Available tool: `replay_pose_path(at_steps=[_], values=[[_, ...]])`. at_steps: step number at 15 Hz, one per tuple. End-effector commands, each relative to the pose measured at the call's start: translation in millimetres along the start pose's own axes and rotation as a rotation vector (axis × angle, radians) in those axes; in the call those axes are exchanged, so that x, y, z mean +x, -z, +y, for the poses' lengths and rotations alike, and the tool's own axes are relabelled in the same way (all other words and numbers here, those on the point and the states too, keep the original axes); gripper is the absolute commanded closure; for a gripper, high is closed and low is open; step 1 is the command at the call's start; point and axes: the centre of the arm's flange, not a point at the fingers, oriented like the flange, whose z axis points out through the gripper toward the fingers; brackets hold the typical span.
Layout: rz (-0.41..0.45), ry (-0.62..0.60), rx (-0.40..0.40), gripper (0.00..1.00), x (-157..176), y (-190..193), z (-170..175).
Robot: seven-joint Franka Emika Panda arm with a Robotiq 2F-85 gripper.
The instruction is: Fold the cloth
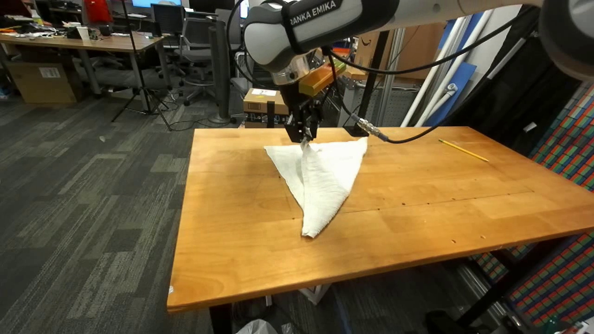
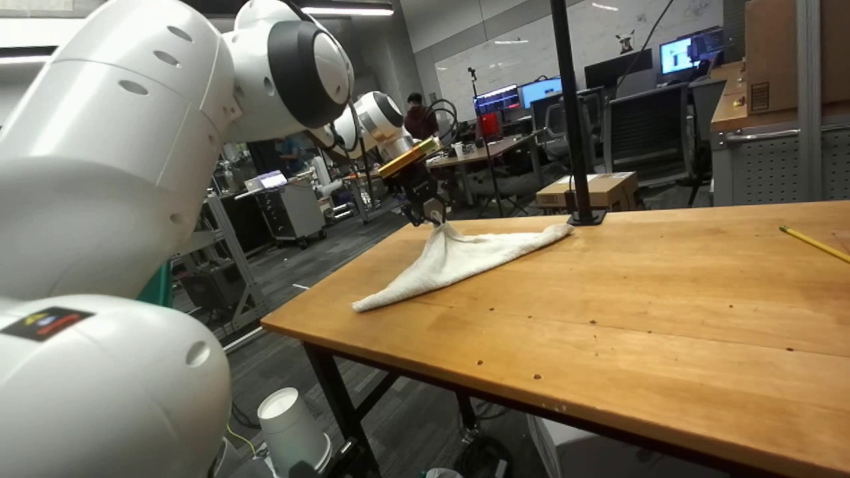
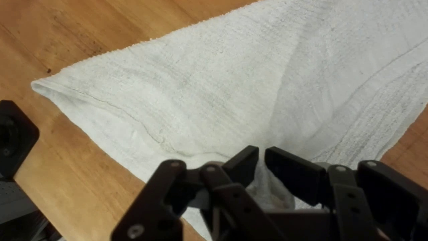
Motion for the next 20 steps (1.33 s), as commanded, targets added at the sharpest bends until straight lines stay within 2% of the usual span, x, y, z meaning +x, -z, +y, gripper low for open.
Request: replay_pose_path(at_steps=[1, 7, 11, 12, 13, 15, 20], values=[[0.015, 0.003, 0.015, 0.92, 35, 28, -6], [0.093, -0.029, -0.035, 0.92, 47, 50, -12], [0.09, -0.088, -0.013, 0.91, 49, 41, -4], [0.082, -0.087, -0.003, 0.85, 49, 37, -3], [0.071, -0.093, -0.006, 0.61, 49, 30, -2], [0.058, -0.102, 0.008, 0.58, 46, 20, 0], [0.037, -0.144, 0.029, 0.2, 20, 2, 16]])
